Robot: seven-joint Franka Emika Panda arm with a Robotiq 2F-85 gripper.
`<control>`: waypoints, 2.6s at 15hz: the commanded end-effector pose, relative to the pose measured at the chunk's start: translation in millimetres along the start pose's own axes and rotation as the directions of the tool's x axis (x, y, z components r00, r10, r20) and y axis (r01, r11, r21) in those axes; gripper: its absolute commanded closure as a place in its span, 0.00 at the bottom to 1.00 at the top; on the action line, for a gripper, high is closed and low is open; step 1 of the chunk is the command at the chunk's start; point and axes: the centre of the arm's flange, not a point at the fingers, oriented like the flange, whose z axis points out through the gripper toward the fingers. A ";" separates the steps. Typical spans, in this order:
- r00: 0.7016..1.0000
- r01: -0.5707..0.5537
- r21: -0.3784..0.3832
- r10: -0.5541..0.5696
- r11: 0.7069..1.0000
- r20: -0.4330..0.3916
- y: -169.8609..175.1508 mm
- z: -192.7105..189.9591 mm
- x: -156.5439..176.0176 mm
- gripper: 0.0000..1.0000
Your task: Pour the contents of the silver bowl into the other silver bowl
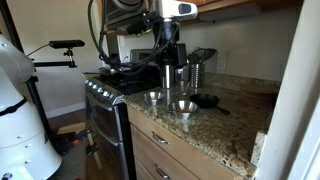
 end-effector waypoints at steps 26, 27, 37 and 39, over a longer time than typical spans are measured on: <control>0.999 -0.019 -0.060 0.021 0.998 0.037 -8.7 47.7 45.7 0.00; 0.999 -0.025 -0.067 0.027 0.997 0.031 -9.0 50.7 49.4 0.00; 0.998 -0.059 -0.067 0.058 0.996 -0.010 -12.8 91.3 85.4 0.00; 0.998 -0.062 -0.065 0.061 0.996 -0.007 -13.8 99.1 90.7 0.00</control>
